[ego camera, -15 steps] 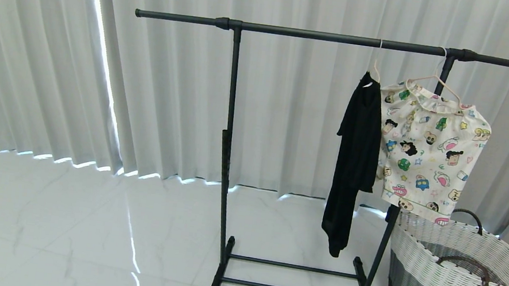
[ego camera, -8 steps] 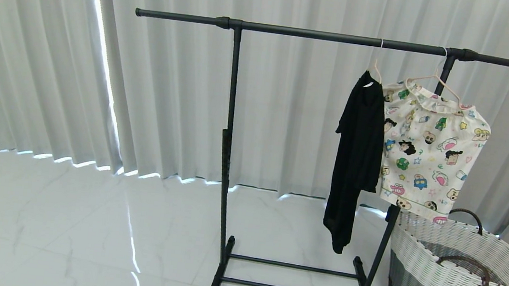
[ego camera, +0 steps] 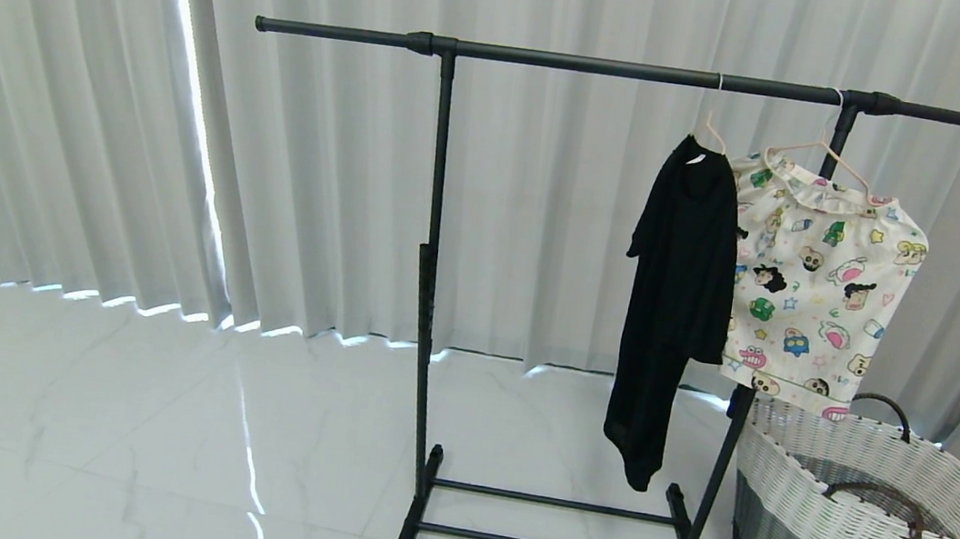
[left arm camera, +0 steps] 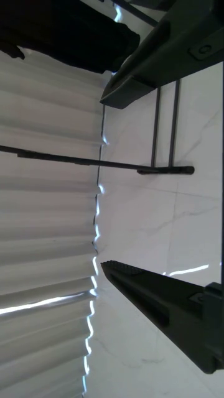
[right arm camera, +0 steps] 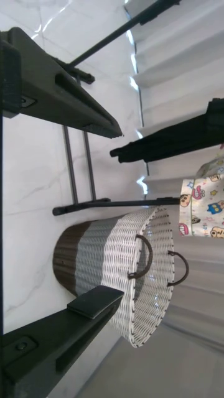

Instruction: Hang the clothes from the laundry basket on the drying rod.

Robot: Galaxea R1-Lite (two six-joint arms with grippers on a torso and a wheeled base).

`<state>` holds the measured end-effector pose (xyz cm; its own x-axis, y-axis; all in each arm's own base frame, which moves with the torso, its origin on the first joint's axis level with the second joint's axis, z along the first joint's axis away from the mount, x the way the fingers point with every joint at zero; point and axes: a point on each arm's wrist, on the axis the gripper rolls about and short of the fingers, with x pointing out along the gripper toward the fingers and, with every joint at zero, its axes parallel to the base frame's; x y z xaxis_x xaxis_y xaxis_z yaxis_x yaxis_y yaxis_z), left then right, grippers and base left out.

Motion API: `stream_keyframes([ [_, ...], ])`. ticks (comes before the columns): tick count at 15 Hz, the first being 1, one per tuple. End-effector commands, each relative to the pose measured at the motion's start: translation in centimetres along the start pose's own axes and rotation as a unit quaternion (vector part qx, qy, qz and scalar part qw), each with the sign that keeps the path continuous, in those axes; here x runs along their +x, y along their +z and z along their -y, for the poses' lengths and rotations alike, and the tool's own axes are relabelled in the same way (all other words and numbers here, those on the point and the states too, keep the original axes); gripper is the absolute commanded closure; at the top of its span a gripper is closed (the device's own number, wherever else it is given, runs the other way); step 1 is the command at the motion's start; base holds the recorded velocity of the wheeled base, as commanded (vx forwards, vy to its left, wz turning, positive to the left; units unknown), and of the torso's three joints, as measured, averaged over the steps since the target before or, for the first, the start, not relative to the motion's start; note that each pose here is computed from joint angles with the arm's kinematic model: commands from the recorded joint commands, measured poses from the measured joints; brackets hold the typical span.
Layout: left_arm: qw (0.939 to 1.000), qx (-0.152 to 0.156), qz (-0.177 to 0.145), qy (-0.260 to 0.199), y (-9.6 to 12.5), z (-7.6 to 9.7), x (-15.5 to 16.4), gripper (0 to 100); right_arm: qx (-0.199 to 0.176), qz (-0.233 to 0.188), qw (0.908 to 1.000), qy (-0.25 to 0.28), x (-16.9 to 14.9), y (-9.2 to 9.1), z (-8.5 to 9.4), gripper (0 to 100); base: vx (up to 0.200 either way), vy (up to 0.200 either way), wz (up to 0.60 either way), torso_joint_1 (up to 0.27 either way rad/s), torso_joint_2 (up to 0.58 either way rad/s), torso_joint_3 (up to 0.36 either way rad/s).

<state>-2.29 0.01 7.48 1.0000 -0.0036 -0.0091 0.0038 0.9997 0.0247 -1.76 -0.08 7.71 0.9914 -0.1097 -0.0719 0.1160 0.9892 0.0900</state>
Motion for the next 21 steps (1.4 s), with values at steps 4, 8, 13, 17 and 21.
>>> stream_keyframes([
  [4, 1.0000, 0.000, 0.000, 0.000, 0.00, 0.00, 0.00, 0, 0.000, -0.001, 1.0000, 0.000, 0.02, 0.00, 0.00, 0, 0.000, 0.000, 0.00, 0.000, 0.00, 0.000],
  [8, 1.0000, 0.000, 0.000, 0.000, 0.00, 0.00, 0.00, 0, 0.000, -0.002, 1.0000, 0.000, 0.04, 0.01, 0.00, 0, 0.000, 0.000, 0.00, 0.000, 0.00, 0.000],
  [13, 1.0000, 0.000, 0.000, 0.000, 0.00, 0.00, 0.00, 0, 0.000, -0.002, 1.0000, 0.000, 0.04, 0.01, 0.00, 0, 0.000, 0.000, 0.00, 0.000, 0.00, 0.000],
  [17, 1.0000, 0.000, 0.000, 0.000, 0.00, 0.00, 0.00, 0, 0.000, -0.001, 1.0000, 0.000, 0.02, 0.00, 0.00, 0, 0.000, 0.000, 0.00, 0.000, 0.00, 0.000],
  [21, 1.0000, 0.000, 0.000, 0.000, 0.00, 0.00, 0.00, 0, 0.000, -0.002, 1.0000, 0.000, 0.04, 0.01, 0.00, 0, 0.000, 0.000, 0.00, 0.000, 0.00, 0.000],
])
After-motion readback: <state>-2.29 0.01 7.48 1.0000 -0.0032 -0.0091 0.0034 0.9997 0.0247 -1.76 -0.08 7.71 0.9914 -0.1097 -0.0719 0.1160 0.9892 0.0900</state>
